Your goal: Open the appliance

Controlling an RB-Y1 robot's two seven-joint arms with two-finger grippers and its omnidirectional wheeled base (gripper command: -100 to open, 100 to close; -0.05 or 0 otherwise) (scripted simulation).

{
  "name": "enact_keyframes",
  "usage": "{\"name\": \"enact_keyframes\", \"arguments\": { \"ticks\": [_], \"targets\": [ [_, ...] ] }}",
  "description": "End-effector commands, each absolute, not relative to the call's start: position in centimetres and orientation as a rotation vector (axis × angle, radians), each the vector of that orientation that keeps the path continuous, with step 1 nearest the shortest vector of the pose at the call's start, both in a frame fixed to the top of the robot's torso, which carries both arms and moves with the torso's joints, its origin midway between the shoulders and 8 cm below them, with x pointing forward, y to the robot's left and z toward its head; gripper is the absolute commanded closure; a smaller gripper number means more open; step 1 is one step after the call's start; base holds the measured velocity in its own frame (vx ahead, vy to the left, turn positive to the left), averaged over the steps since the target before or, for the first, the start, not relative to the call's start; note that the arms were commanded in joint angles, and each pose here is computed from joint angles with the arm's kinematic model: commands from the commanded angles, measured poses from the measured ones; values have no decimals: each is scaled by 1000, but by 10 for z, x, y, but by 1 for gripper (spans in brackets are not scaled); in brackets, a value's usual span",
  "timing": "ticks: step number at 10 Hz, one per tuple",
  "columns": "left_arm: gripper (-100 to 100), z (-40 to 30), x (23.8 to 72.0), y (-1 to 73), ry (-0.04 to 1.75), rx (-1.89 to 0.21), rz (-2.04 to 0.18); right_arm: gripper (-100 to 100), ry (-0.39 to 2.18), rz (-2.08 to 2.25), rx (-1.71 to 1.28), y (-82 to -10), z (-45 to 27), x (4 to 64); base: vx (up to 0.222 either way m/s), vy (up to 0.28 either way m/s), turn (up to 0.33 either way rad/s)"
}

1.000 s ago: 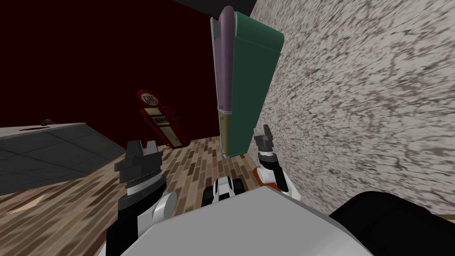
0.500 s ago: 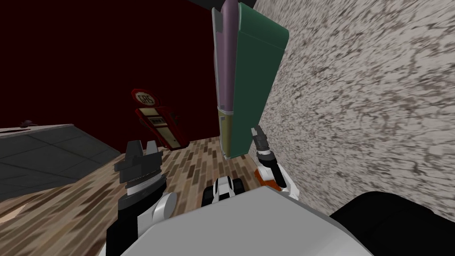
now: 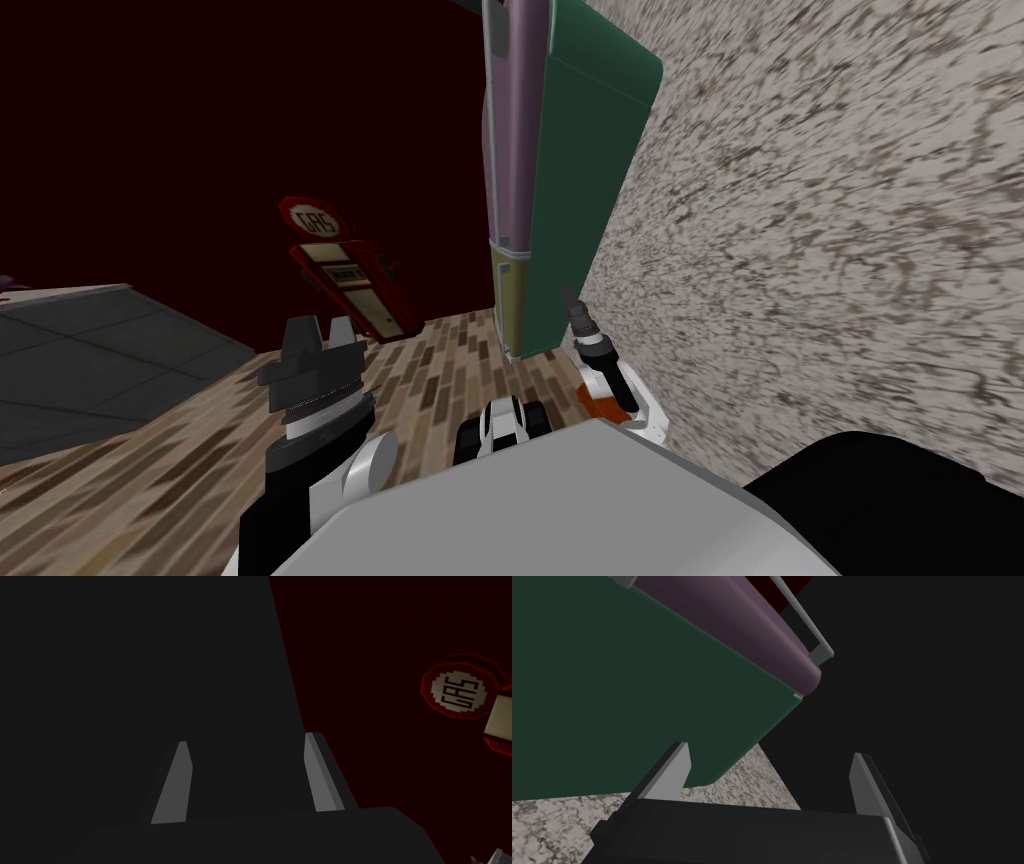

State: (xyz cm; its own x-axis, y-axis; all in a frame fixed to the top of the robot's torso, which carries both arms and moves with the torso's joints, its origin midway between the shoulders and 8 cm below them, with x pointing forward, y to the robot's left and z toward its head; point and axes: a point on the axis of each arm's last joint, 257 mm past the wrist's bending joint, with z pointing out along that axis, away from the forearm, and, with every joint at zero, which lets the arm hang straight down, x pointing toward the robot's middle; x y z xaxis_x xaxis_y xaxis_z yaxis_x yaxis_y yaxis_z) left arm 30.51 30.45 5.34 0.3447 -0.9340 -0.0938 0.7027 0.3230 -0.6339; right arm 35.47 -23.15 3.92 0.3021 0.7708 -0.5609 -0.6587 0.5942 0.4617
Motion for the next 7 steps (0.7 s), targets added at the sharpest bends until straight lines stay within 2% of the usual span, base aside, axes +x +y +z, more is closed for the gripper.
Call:
{"name": "enact_keyframes", "arguments": {
  "ticks": [1, 7],
  "targets": [
    [0, 53, 305, 305, 496, -544, -1133, -100, 862, 857, 82, -226, 36, 361, 61, 59, -17],
    [0, 53, 305, 305, 496, -544, -1133, -100, 919, 593, -121, -215, 24, 380, 74, 68, -43]
  ]
}}
